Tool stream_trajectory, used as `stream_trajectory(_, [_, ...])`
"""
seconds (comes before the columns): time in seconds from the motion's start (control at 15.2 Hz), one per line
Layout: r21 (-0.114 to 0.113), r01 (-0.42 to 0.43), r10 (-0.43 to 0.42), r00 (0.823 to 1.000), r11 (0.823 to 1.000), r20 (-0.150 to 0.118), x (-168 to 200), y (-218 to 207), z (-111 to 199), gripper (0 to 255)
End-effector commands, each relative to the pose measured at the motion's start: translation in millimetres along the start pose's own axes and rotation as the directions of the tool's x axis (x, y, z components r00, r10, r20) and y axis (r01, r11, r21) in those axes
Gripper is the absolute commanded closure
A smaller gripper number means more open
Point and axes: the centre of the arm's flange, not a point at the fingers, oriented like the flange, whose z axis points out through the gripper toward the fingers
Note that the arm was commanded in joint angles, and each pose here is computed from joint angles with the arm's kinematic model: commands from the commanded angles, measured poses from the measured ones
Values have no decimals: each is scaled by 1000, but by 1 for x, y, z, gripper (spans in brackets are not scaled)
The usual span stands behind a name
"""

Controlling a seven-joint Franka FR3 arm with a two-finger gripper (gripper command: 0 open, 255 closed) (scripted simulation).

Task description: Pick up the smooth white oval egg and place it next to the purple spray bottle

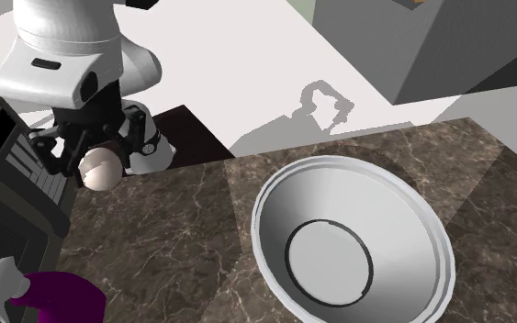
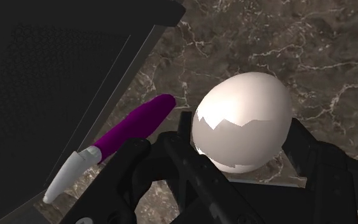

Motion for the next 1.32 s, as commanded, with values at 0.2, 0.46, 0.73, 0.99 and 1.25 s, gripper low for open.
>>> stream_trajectory(0.2, [0, 0, 0, 1000, 1000, -1, 2, -7, 27, 255])
stream_trajectory(0.46, [0, 0, 0, 1000, 1000, -1, 5, -13, 47, 255])
stream_trajectory(0.73, [0, 0, 0, 1000, 1000, -1, 7, -18, 67, 255])
stream_trajectory(0.99, [0, 0, 0, 1000, 1000, -1, 10, -23, 88, 255])
stream_trajectory(1.25, [0, 0, 0, 1000, 1000, -1, 12, -29, 108, 255])
